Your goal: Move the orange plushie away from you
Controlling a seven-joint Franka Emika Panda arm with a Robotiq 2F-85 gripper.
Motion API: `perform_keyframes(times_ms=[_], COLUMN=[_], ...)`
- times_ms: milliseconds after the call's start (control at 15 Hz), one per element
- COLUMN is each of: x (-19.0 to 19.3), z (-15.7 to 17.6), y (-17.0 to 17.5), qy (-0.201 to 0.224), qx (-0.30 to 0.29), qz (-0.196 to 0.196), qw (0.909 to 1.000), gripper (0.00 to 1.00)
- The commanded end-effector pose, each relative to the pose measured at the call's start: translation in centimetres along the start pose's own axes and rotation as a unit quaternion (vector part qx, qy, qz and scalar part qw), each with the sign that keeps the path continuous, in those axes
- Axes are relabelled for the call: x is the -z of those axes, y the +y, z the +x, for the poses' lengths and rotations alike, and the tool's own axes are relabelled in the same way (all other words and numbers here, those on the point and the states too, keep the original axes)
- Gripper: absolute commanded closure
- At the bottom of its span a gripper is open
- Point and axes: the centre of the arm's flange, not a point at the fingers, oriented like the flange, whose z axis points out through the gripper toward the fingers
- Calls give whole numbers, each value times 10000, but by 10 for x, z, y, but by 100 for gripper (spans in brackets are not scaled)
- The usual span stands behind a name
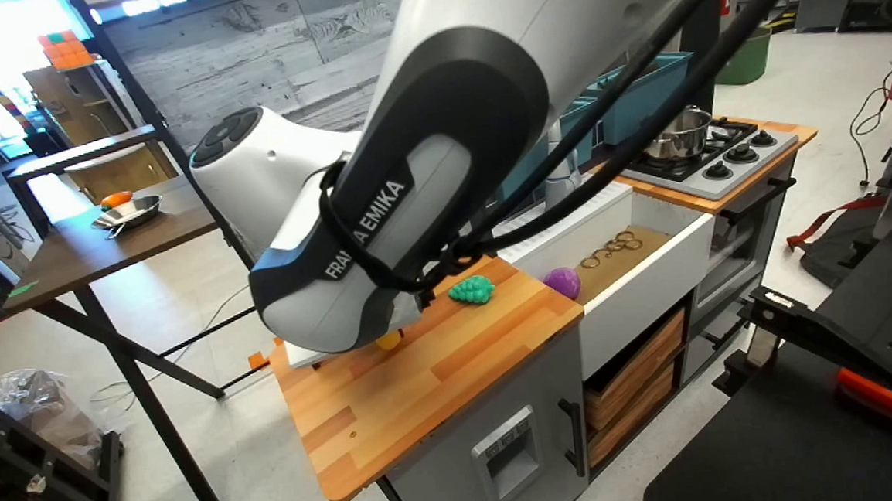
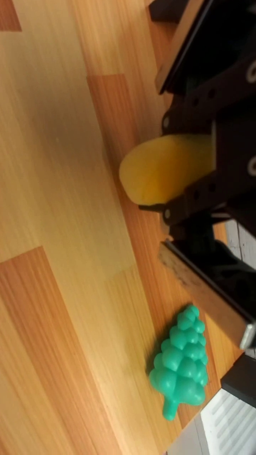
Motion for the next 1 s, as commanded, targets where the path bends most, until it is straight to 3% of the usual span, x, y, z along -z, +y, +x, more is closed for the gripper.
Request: perform_keyframes(times_ms=[0, 400, 733, 933], x=[-27, -30, -16, 3], z=[15, 17, 15, 10], y=[-31, -25, -13, 4], qy=[155, 273, 223, -87], qx=[-39, -64, 2, 229], qz=[-187, -321, -268, -124], qw=[9997, 9991, 9994, 9996], gripper=[42, 1, 0, 0])
